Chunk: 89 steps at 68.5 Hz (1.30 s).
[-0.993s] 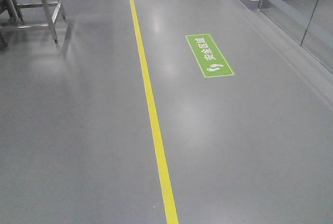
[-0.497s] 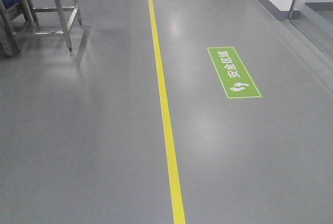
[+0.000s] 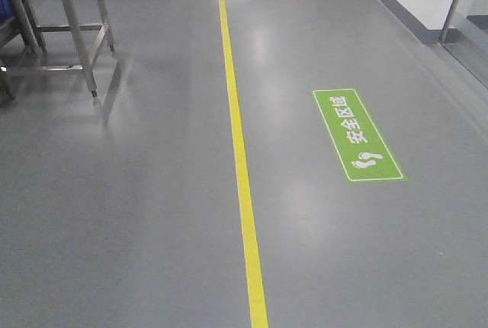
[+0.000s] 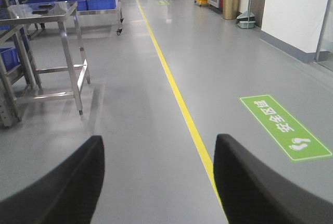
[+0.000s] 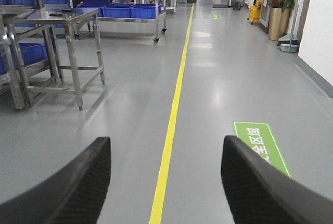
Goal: Move and align brake pads A on conveyor
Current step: 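Drive along the yellow-lined aisle past the blue bin racks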
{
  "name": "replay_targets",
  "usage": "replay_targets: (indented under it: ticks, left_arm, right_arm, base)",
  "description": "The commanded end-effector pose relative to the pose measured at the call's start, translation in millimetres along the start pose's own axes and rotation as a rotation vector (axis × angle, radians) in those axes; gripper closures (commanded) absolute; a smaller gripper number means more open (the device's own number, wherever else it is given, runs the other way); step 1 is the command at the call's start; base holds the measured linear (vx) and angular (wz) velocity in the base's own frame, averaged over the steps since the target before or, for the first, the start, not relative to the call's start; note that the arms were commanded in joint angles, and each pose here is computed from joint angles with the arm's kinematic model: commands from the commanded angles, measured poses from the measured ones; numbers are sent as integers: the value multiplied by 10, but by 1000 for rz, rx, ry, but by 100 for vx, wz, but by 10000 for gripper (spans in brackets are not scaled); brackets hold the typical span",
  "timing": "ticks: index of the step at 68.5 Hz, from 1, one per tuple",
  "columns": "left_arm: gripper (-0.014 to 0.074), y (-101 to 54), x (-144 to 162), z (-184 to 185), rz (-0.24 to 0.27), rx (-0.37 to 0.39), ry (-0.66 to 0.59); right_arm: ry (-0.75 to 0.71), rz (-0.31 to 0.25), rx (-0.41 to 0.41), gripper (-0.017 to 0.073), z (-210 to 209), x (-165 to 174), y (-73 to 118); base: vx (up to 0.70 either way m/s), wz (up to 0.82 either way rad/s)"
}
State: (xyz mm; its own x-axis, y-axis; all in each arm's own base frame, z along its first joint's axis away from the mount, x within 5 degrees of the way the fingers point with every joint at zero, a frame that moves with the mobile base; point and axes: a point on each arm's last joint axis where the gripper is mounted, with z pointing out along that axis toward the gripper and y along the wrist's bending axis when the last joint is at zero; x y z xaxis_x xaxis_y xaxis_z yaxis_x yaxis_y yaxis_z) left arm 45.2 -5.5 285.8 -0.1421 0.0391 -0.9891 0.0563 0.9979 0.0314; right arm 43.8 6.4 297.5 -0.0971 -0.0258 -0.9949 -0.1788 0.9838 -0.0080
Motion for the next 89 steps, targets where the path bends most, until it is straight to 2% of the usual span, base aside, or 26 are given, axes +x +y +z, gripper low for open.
replay_targets:
  ticks: [1, 89]
  left_arm:
    - [143, 10, -137, -14, -8, -9, -81]
    - [143, 10, -138, -14, -8, -9, -81]
  right_arm:
    - [-83, -18, 3, 117, -14, -133, -1]
    - [-83, -18, 3, 117, -14, -133, -1]
  base:
    - [60, -2]
    - [66, 5]
